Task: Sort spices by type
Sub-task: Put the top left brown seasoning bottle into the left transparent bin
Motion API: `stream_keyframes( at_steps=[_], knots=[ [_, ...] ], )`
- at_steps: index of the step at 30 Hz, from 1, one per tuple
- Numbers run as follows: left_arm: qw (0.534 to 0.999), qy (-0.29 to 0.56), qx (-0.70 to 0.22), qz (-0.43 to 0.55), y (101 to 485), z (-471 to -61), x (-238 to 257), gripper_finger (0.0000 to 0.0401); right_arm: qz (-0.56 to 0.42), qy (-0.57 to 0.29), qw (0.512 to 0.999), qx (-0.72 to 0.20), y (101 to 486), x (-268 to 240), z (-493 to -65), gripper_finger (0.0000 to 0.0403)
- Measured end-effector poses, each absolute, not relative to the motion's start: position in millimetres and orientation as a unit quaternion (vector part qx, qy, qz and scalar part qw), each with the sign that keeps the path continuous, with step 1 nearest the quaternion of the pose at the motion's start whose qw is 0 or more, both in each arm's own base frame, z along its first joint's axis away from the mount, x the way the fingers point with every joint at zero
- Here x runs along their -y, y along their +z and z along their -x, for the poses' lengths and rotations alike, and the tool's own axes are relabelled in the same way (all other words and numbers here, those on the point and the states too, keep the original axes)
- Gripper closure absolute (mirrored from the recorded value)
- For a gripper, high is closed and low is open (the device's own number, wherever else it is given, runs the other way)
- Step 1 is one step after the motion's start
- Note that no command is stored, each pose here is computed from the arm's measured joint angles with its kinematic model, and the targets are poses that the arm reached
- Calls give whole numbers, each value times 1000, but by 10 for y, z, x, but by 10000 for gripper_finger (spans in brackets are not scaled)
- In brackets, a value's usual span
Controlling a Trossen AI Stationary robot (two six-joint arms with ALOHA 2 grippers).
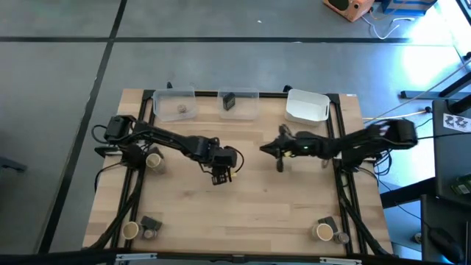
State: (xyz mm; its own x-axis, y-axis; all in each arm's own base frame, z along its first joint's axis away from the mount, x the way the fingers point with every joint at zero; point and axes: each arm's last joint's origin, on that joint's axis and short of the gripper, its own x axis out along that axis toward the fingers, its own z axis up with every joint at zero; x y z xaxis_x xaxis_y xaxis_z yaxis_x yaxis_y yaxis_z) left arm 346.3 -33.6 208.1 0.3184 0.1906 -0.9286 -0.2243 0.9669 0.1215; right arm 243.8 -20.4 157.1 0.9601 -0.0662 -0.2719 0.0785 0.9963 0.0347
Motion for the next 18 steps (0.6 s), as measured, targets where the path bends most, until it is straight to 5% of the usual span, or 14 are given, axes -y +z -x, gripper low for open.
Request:
stream_keyframes(
  at_steps=[18],
  knots=[
    [807,128,-576,13,2040,-3442,309,233,-12,90,990,-104,1427,165,-3642,390]
  ],
)
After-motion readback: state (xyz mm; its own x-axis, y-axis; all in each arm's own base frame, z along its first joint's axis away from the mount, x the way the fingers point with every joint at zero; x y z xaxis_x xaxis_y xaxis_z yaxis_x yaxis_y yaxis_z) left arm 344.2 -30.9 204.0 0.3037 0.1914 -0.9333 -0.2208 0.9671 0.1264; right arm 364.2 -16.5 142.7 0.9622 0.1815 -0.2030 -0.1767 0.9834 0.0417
